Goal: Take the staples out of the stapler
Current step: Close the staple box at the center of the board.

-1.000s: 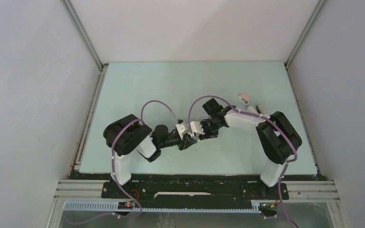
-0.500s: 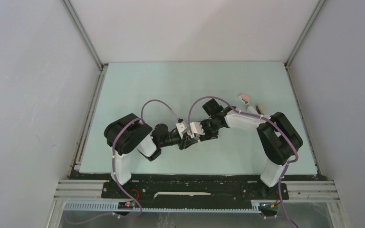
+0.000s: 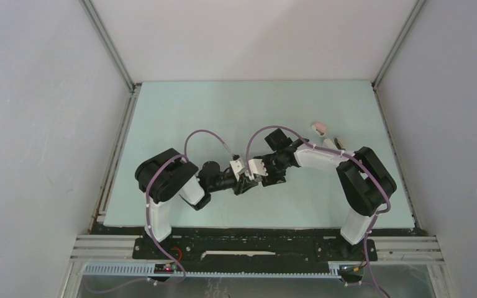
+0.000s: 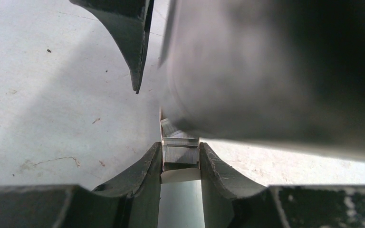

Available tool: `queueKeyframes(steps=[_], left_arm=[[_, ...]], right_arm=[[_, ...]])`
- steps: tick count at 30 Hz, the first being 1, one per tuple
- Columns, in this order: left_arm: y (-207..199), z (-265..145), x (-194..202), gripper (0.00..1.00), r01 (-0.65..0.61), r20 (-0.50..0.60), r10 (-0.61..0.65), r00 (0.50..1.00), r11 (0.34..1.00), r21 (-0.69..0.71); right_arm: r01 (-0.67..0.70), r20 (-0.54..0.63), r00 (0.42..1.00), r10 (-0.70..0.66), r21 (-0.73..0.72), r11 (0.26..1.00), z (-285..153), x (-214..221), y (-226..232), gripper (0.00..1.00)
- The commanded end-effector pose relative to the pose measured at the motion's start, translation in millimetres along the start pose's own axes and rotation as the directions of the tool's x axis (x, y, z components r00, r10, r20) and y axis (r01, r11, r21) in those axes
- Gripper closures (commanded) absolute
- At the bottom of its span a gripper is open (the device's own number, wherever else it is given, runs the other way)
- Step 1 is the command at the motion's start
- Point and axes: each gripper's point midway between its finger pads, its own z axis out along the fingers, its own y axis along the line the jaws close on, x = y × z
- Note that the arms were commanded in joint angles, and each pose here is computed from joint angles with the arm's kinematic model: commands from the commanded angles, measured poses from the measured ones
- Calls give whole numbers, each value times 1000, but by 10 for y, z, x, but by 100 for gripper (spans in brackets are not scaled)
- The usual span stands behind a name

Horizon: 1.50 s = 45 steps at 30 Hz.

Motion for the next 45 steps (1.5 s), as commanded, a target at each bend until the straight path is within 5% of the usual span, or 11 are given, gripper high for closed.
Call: queueKeyframes(steps=[1,24,45], left_arm=[[-31,-19,270,63,14,-111,-13,994,1000,7],[-109,16,288,63,13,-117,-8,993,999,47],[-165,37,258,63,-14,-119,27,992,994,108]], right_arm=[[-26,43,999,28,-35,999,-18,-73,139,27],[-129,25,991,130,-32,991,-223,339,96,24],[-79,16,997,80,-80,994,-119,377,57,54]])
